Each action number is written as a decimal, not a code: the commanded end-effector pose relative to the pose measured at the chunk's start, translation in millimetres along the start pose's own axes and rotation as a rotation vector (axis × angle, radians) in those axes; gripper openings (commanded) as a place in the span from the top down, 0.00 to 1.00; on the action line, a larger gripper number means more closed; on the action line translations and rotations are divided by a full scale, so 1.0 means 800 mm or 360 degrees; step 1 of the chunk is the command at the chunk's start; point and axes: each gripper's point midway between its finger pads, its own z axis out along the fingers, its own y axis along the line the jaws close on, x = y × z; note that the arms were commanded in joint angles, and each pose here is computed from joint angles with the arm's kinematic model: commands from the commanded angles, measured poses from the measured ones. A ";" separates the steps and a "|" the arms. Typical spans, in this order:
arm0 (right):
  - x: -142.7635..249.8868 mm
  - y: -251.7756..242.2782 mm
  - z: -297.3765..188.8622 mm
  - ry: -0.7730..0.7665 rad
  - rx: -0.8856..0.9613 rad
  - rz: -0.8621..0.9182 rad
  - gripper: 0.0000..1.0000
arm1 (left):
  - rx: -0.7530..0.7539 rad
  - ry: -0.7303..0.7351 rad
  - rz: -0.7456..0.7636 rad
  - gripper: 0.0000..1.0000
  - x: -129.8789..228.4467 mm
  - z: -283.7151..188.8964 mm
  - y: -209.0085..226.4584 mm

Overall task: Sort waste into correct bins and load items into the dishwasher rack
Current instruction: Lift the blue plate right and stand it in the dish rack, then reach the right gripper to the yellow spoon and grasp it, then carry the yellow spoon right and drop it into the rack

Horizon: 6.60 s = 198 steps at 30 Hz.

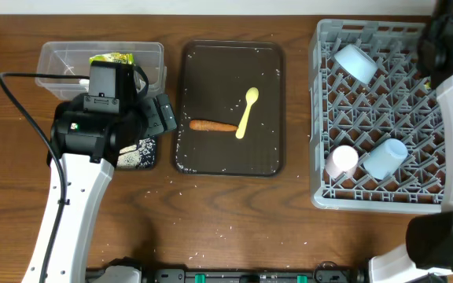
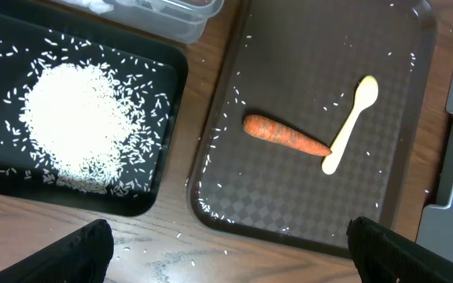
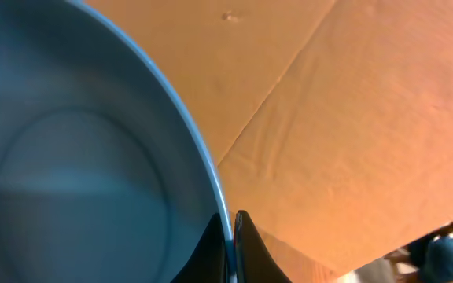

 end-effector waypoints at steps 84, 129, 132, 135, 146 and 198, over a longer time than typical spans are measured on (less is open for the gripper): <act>0.086 0.229 0.053 -0.0170 -0.0957 -0.1460 0.57 | -0.0025 -0.0002 -0.0012 0.03 -0.001 0.001 0.005; 0.306 0.396 -0.429 0.0955 -0.2228 -0.0507 0.51 | -0.0025 -0.0002 -0.0012 0.02 -0.001 0.001 0.005; 0.339 0.403 -0.419 0.1025 -0.2158 -0.0592 0.53 | -0.0025 -0.0002 -0.0012 0.02 -0.001 0.001 0.005; 0.365 0.411 -0.411 0.1070 -0.2111 -0.0649 0.53 | -0.0025 -0.0002 -0.0012 0.02 -0.001 0.001 0.005; 0.431 0.438 -0.400 0.1176 -0.2062 -0.0739 0.55 | -0.0025 -0.0002 -0.0012 0.02 -0.001 0.001 0.005; 0.188 0.253 -0.241 0.0545 -0.2406 -0.0893 0.99 | -0.0025 -0.0002 -0.0012 0.02 -0.001 0.001 0.005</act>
